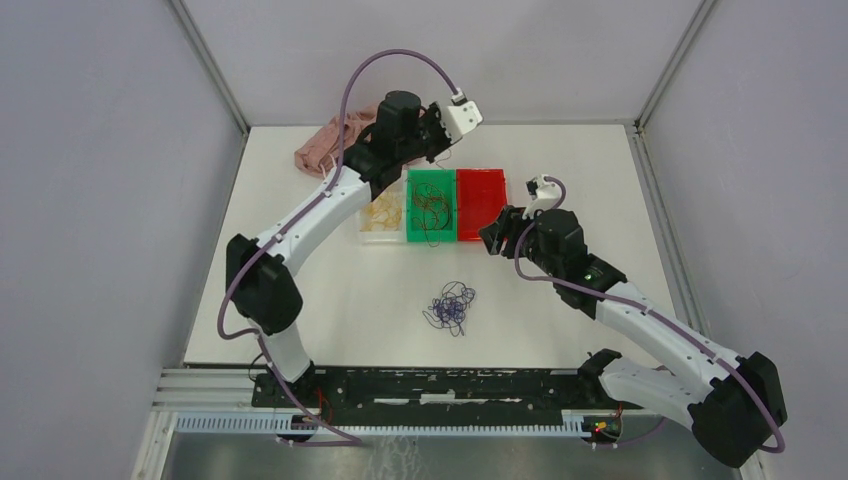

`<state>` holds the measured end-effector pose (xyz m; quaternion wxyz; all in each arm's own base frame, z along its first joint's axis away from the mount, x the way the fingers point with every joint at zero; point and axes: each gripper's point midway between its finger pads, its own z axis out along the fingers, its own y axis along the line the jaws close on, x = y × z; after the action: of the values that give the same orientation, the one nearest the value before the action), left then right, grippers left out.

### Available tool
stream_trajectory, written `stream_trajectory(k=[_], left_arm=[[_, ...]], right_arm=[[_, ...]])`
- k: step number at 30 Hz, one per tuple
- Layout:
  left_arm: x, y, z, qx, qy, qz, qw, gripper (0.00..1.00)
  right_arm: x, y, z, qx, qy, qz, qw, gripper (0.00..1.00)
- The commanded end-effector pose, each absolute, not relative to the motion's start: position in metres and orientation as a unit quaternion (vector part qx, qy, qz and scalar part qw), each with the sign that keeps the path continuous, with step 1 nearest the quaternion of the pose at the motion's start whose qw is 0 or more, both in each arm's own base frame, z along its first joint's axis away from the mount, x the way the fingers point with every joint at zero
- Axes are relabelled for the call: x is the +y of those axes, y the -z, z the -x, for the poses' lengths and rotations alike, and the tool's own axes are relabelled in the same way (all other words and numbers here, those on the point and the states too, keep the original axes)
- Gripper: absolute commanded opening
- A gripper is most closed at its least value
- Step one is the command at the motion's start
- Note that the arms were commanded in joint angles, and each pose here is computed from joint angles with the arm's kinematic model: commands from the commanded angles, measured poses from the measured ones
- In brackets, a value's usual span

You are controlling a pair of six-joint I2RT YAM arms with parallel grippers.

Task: Untangle the cables
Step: Place the cable in the bin.

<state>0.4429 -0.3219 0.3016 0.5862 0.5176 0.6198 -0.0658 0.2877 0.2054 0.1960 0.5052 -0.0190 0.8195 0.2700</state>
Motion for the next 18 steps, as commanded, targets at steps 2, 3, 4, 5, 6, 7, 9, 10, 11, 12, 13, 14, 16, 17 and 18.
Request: stream_trajectory(k=[2, 3, 4, 5, 6, 7, 9, 10, 11, 12, 13, 14, 16, 17, 18], left_arm=[[-0.324, -0.349, -0.462, 0.581, 0.041, -0.503, 0.638, 0.03], [-0.323, -0.343, -0.462, 0.585, 0.04, -0.506, 0.633, 0.03], [-0.322, -0.336, -0.463, 0.589, 0.04, -0.508, 0.627, 0.03], [-0.321, -0.327, -0.462, 0.595, 0.04, -0.511, 0.619, 0.03], [-0.321, -0.319, -0.461, 0.6, 0.041, -0.515, 0.611, 0.03], [-0.32, -0.31, -0.46, 0.604, 0.043, -0.518, 0.604, 0.03], [-0.319, -0.291, -0.456, 0.614, 0.047, -0.524, 0.588, 0.03], [-0.318, -0.28, -0.455, 0.62, 0.049, -0.527, 0.579, 0.03], [-0.318, -0.27, -0.453, 0.625, 0.051, -0.53, 0.571, 0.03], [-0.317, -0.26, -0.452, 0.631, 0.053, -0.532, 0.563, 0.03], [-0.316, -0.252, -0.451, 0.636, 0.054, -0.533, 0.556, 0.03], [-0.316, -0.244, -0.45, 0.642, 0.057, -0.532, 0.549, 0.03], [-0.316, -0.231, -0.448, 0.654, 0.063, -0.531, 0.535, 0.03], [-0.315, -0.224, -0.448, 0.66, 0.066, -0.531, 0.528, 0.03], [-0.315, -0.217, -0.447, 0.665, 0.067, -0.531, 0.521, 0.03]], right_arm=[[0.205, -0.202, -0.291, 0.811, -0.277, 0.007, 0.514, 0.6], [0.204, -0.201, -0.291, 0.812, -0.277, 0.007, 0.513, 0.6], [0.204, -0.201, -0.291, 0.812, -0.278, 0.006, 0.514, 0.6], [0.204, -0.202, -0.291, 0.811, -0.277, 0.006, 0.514, 0.6], [0.203, -0.202, -0.29, 0.811, -0.277, 0.005, 0.515, 0.59], [0.201, -0.201, -0.29, 0.812, -0.274, 0.004, 0.515, 0.59], [0.198, -0.2, -0.289, 0.813, -0.271, 0.002, 0.516, 0.58], [0.197, -0.2, -0.289, 0.813, -0.27, 0.0, 0.517, 0.58], [0.196, -0.2, -0.288, 0.813, -0.269, -0.001, 0.517, 0.58], [0.194, -0.201, -0.288, 0.812, -0.268, -0.002, 0.518, 0.57], [0.193, -0.201, -0.288, 0.812, -0.267, -0.004, 0.519, 0.57], [0.192, -0.2, -0.288, 0.812, -0.265, -0.004, 0.52, 0.57], [0.191, -0.201, -0.287, 0.812, -0.265, -0.006, 0.52, 0.57], [0.191, -0.201, -0.287, 0.812, -0.266, -0.006, 0.519, 0.57], [0.191, -0.201, -0.287, 0.812, -0.266, -0.007, 0.519, 0.57]])
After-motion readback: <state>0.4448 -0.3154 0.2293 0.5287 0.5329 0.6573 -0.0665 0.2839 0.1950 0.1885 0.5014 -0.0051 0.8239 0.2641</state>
